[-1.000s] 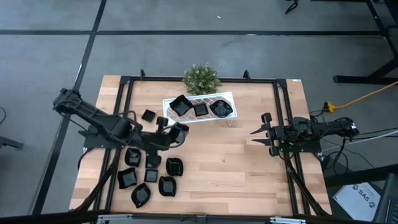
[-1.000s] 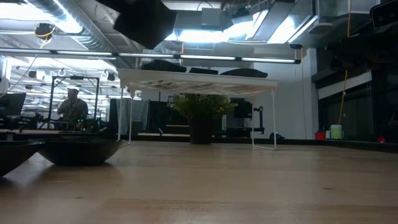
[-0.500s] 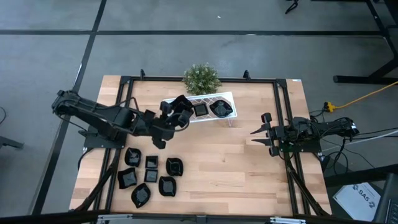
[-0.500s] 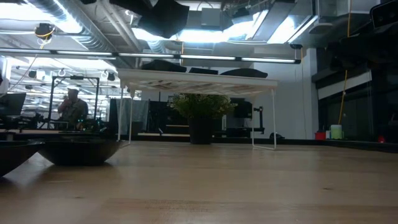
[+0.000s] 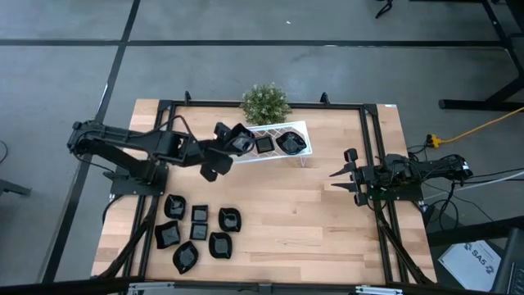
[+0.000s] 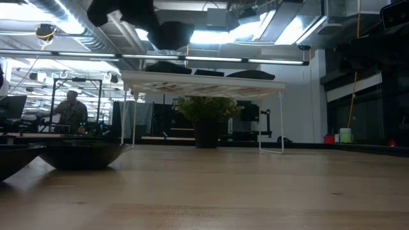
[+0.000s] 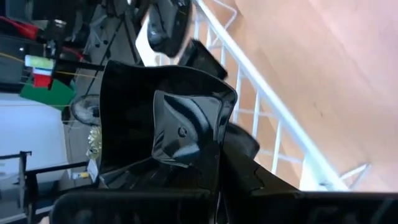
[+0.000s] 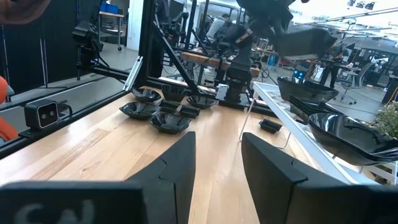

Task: Pick & Place Mini shaped plates
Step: Stack the distorted square plate on top of the distorted square plate on the shelf

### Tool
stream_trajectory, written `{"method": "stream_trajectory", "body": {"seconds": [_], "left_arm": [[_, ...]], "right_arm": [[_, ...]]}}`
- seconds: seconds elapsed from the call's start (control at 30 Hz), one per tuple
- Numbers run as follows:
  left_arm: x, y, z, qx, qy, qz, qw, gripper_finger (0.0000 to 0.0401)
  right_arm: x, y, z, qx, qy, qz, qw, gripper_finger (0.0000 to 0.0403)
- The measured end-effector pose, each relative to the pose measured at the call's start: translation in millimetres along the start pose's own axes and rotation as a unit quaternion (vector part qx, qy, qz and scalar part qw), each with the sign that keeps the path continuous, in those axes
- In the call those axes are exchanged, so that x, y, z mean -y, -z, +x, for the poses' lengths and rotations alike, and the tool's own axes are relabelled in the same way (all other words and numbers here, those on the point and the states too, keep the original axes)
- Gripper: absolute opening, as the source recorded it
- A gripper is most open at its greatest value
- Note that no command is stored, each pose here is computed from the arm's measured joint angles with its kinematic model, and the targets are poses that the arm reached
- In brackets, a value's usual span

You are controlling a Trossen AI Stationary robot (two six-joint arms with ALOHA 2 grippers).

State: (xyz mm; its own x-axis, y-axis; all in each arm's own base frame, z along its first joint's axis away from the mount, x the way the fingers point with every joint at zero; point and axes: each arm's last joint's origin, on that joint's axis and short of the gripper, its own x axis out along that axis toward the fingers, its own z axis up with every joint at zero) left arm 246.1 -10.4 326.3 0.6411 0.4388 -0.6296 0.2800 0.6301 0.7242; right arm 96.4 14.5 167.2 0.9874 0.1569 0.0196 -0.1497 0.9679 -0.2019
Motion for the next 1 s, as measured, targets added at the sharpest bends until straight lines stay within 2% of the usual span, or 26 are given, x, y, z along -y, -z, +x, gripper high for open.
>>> {"method": "stream_trajectory", "body": {"seconds": [0.17, 0.4, 0.67, 0.77, 1.0], "left_arm": [[-2.0, 8.8, 5.0, -0.028, 0.015, 0.026, 0.999, 0.0002], [-3.9, 15.7, 14.3, -0.048, 0.033, 0.033, 0.998, 0.0002], [-6.0, 18.8, 20.3, -0.055, 0.043, 0.023, 0.997, 0.0002], [-6.7, 19.9, 20.4, -0.072, 0.026, 0.015, 0.997, 0.0003], [-6.6, 19.9, 20.3, -0.071, 0.027, 0.01, 0.997, 0.0026]], "right_arm": [[0.0, 0.0, 0.0, 0.0, 0.0, 0.0, 1.0, 0.0129], [0.0, -0.1, 0.0, 0.0, 0.0, 0.0, 1.0, 0.0129], [0.0, -0.1, 0.0, 0.0, 0.0, 0.0, 1.0, 0.0129], [0.0, -0.1, 0.0, 0.0, 0.0, 0.0, 1.0, 0.0129], [0.0, -0.1, 0.0, 0.0, 0.0, 0.0, 1.0, 0.0129]]}}
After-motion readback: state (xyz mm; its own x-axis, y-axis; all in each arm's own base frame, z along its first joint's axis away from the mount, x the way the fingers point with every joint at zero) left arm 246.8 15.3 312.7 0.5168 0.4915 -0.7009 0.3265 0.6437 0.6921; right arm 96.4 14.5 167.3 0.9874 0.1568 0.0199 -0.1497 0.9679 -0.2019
